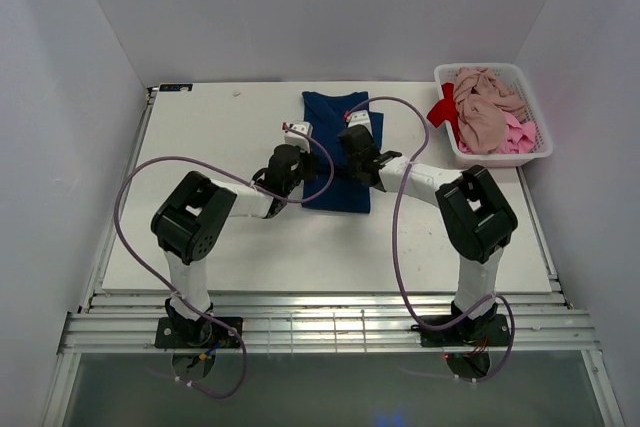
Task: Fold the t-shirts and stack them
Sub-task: Fold the folded rectangular tshirt in 1/3 of the way
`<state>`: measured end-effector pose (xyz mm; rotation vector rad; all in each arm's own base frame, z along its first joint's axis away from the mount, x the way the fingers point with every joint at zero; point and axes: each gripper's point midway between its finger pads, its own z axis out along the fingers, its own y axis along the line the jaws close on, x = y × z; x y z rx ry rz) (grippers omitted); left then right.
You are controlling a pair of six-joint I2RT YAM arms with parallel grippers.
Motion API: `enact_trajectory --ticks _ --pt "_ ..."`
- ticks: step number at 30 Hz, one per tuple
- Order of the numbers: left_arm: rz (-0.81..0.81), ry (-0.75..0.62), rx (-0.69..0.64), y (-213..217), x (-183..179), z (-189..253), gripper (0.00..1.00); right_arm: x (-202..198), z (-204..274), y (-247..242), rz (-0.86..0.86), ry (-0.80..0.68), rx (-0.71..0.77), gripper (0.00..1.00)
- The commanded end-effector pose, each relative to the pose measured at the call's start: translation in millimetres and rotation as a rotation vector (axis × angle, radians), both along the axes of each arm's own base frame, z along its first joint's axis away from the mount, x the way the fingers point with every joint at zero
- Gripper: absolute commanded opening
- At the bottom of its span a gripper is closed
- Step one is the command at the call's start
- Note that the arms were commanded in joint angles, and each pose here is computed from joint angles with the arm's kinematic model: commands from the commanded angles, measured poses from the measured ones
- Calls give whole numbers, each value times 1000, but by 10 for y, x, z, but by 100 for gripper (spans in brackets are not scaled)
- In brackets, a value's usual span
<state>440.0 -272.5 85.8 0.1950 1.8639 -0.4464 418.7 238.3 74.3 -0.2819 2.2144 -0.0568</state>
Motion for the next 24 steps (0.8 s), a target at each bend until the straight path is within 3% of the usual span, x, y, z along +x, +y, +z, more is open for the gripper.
enact_trajectory --ticks 1,13,14,16,18,24 --pt "-40 -8 -3 -51 140 43 6 264 159 47 6 -53 21 8" --pt "-15 -2 -2 28 492 -95 8 690 138 15 -17 -77 -5 10" --pt "-7 -9 1 41 529 -83 12 723 152 5 -20 -84 -16 22" --pt "11 -47 0 29 651 80 37 822 335 -21 -37 -128 -28 35" --pt "54 -87 15 82 752 285 57 867 579 -90 -55 -176 -60 42" --pt "145 -180 22 216 880 968 64 734 1224 -236 -64 -276 -32 49"
